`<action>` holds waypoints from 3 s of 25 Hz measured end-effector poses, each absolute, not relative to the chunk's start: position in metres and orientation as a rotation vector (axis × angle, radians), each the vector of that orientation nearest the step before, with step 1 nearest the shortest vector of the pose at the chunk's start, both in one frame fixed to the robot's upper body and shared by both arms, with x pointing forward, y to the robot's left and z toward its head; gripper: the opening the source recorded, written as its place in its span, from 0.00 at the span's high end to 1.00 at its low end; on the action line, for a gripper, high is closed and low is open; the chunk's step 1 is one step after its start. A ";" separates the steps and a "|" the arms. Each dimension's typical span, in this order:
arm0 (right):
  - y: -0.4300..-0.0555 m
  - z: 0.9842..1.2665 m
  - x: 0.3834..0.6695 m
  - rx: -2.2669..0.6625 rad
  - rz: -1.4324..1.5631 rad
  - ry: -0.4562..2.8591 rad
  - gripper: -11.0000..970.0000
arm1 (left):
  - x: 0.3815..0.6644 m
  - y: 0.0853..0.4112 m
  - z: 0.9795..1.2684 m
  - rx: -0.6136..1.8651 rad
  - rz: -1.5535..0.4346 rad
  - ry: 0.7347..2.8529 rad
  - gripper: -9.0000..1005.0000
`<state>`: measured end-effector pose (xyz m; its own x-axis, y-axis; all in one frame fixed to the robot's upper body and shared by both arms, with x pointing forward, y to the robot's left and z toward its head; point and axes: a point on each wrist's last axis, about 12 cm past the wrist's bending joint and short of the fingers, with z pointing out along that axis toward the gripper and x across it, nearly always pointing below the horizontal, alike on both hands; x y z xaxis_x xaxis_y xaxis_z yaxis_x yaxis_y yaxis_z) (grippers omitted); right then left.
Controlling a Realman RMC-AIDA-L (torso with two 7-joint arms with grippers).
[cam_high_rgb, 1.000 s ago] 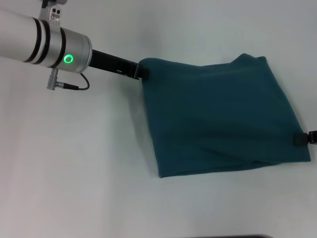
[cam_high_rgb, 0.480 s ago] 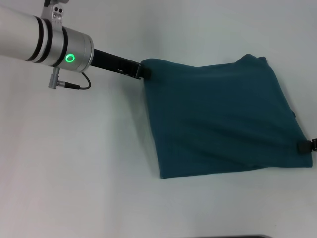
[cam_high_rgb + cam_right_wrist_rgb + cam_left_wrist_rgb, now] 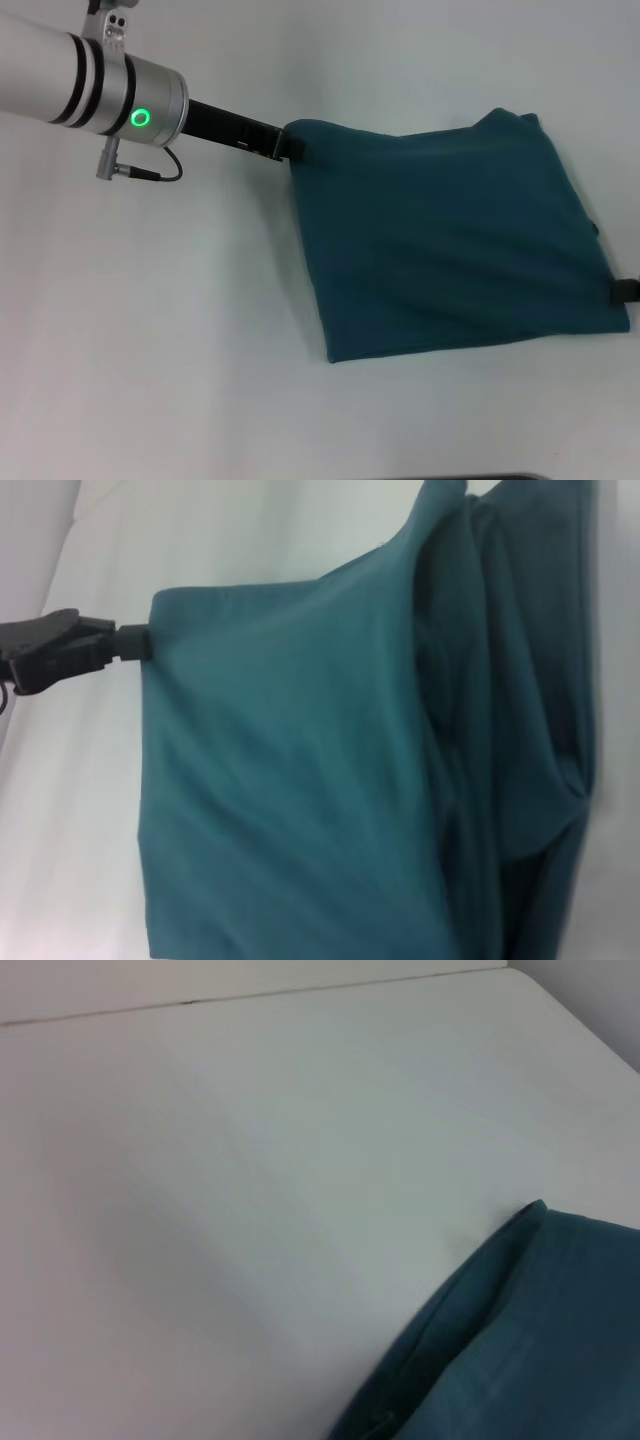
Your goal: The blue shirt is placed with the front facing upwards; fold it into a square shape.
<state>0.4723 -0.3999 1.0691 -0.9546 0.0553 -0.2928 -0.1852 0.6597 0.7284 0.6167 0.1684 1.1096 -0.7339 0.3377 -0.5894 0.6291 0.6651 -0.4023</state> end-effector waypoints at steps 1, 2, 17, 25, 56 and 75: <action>-0.402 1.070 0.472 -0.095 1.179 2.583 0.96 | 0.617 0.169 1.110 0.751 -0.832 2.409 0.99; -0.405 1.071 0.471 -0.082 1.179 2.575 0.96 | 0.617 0.169 1.110 0.751 -0.835 2.409 0.99; -0.420 1.104 0.473 -0.111 1.217 2.300 0.51 | 0.614 0.206 1.136 0.593 -0.843 2.299 0.69; -0.404 1.104 0.493 -0.154 1.214 2.298 0.50 | 0.587 0.201 1.138 0.676 -0.995 2.221 0.36; -0.329 1.060 0.548 -0.325 0.912 2.337 0.97 | 0.587 0.202 1.119 0.635 -1.033 2.184 0.27; -0.305 1.092 0.566 -0.526 0.986 2.173 0.97 | 0.588 0.201 1.119 0.643 -1.030 2.178 0.27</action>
